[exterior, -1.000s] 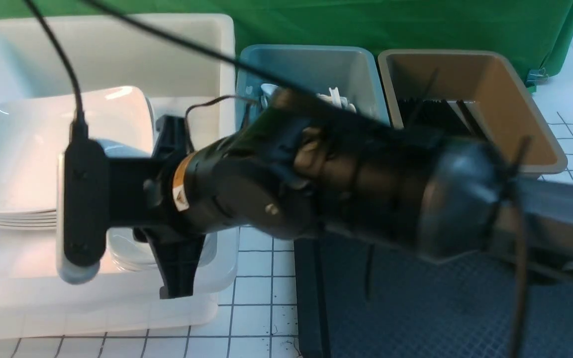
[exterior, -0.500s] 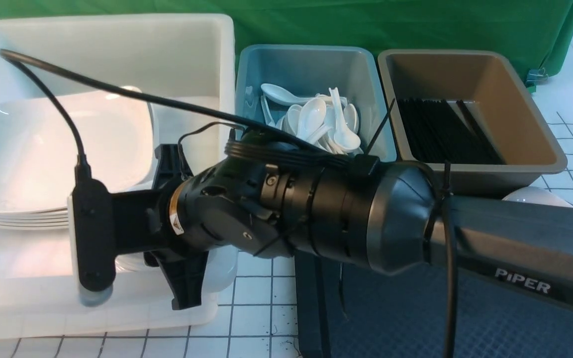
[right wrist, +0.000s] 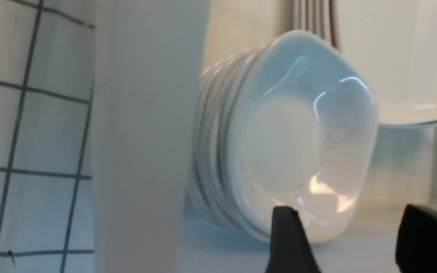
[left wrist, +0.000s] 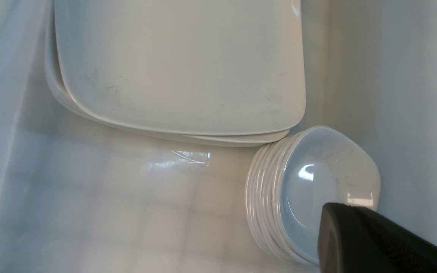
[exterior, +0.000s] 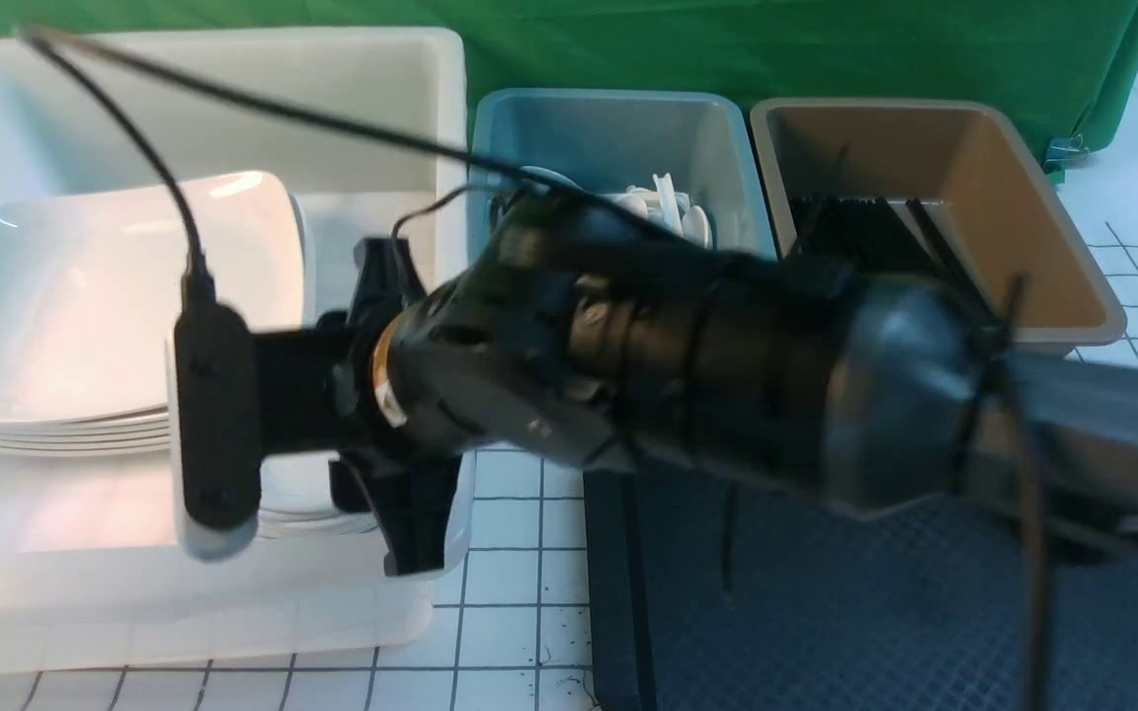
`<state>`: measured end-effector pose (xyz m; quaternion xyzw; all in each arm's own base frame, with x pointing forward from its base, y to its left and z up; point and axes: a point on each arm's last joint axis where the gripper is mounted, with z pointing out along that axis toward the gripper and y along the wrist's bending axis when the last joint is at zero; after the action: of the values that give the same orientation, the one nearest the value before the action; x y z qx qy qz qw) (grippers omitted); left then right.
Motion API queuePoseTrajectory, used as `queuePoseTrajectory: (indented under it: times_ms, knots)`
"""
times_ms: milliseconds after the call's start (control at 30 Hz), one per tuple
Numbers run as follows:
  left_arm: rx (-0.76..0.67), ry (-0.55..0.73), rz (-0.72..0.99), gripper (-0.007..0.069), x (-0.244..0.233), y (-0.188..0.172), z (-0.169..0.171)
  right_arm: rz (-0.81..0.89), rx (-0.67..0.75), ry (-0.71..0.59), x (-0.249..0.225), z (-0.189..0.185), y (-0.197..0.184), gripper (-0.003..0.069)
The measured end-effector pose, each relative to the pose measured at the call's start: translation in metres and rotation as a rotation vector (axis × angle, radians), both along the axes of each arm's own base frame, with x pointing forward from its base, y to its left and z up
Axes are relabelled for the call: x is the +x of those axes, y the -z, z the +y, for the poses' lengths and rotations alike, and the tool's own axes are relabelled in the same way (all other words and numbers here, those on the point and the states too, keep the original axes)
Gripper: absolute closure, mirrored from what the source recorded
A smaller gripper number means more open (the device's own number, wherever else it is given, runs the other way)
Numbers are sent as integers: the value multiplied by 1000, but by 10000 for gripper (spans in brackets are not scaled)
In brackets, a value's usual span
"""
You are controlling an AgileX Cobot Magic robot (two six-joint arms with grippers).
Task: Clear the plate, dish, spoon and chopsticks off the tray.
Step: Use the right arm to grab a small plate from the dinner plate
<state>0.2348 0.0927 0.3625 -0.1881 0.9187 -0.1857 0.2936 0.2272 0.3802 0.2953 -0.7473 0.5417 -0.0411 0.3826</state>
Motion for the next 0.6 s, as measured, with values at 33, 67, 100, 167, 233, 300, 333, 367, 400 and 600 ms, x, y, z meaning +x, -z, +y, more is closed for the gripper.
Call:
queuePoseTrajectory:
  times_ms: [33,67,100,167,233,300,333,367,400,600]
  knots:
    - [0,0,0,621,0,0,0,-4,22,9,-2,-4,-10,267]
    - [0,0,0,621,0,0,0,-9,46,18,-4,-9,-21,267]
    - [0,0,0,621,0,0,0,-9,69,32,-7,-14,-32,269]
    - [0,0,0,621,0,0,0,-1,116,71,-13,-27,-54,295]
    - [0,0,0,621,0,0,0,5,138,108,-18,-38,-70,349]
    - [0,0,0,621,0,0,0,-1,149,175,-25,-60,-93,464]
    - [0,0,0,621,0,0,0,-8,154,207,-28,-70,-103,523]
    - [0,0,0,621,0,0,0,-8,146,225,-29,-73,-104,535]
    - [0,0,0,621,0,0,0,-14,139,278,-31,-86,-113,585]
    - [4,6,-6,621,1,0,-2,1,167,709,-27,-183,-150,650]
